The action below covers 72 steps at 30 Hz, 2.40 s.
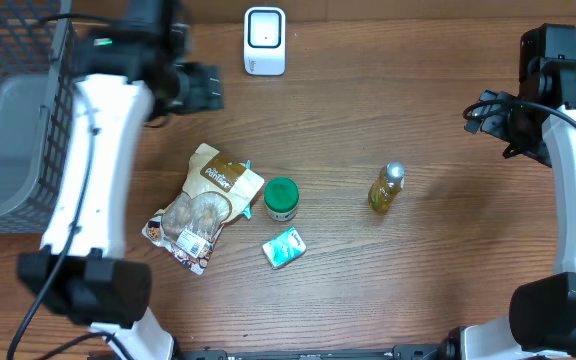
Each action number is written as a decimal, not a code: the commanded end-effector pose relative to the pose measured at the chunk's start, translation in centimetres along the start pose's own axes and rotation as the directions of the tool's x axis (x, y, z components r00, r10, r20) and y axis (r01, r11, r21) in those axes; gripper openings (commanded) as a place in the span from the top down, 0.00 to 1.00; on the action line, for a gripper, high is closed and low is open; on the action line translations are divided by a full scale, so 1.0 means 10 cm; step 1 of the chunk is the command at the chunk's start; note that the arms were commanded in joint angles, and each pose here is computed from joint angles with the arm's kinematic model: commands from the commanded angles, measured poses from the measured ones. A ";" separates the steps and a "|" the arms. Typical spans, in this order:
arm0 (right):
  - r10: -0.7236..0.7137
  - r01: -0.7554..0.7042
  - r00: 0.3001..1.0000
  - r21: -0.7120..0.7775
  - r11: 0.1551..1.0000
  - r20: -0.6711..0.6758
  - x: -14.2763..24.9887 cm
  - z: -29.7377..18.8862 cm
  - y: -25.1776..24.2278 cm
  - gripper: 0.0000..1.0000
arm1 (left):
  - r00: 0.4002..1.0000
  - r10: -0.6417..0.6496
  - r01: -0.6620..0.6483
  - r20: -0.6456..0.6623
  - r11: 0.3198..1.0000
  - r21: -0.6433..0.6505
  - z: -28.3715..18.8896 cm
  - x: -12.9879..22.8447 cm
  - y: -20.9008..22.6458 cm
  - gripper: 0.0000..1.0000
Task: Scan the item barcode
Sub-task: 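Release the bottle and withdraw the left arm to the left side, then reach the right gripper over the table toward the green-lidded jar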
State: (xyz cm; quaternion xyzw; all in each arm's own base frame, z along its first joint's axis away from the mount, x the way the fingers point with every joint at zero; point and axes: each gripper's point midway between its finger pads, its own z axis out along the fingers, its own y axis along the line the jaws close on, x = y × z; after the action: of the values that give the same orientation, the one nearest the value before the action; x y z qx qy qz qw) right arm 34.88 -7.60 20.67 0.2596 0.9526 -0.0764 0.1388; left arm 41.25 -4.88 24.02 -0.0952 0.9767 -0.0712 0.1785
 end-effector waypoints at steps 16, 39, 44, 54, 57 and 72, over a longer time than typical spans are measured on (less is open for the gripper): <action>0.017 -0.017 0.999 -0.012 1.000 0.049 -0.05 -0.15 -0.04 0.00 | 0.996 -0.089 0.089 -0.006 0.996 -0.025 -0.06 -0.02 0.30 0.00; -0.016 -0.004 0.999 -0.375 0.927 -0.050 0.10 -0.28 0.60 0.00 | 0.996 -0.090 0.089 -0.006 0.996 -0.025 -0.06 -0.02 0.30 0.00; -0.046 0.025 0.998 -0.437 0.899 -0.039 0.10 -0.38 0.70 0.18 | 0.996 -0.090 0.089 -0.006 0.996 -0.025 -0.06 -0.02 0.30 0.00; -0.102 0.131 0.991 -0.520 0.844 0.083 0.11 -1.16 0.93 0.07 | 0.996 -0.090 0.089 -0.006 0.996 -0.025 -0.06 -0.02 0.30 0.00; -0.179 0.194 0.981 -0.536 0.822 0.081 0.31 -1.21 1.15 0.02 | 0.996 -0.090 0.089 -0.006 0.996 -0.025 -0.06 -0.02 0.30 0.00; -0.348 0.367 0.929 -0.426 0.827 0.125 1.41 -1.04 2.28 0.00 | 0.996 -0.089 0.089 -0.006 0.996 -0.025 -0.06 -0.02 0.30 0.00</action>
State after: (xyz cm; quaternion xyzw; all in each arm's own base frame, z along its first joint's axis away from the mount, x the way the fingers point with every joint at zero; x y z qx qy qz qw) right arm 32.69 20.29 26.60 0.0064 0.9694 0.1520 0.1928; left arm 40.75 -1.78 24.02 -0.1381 0.9737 -0.0635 0.1699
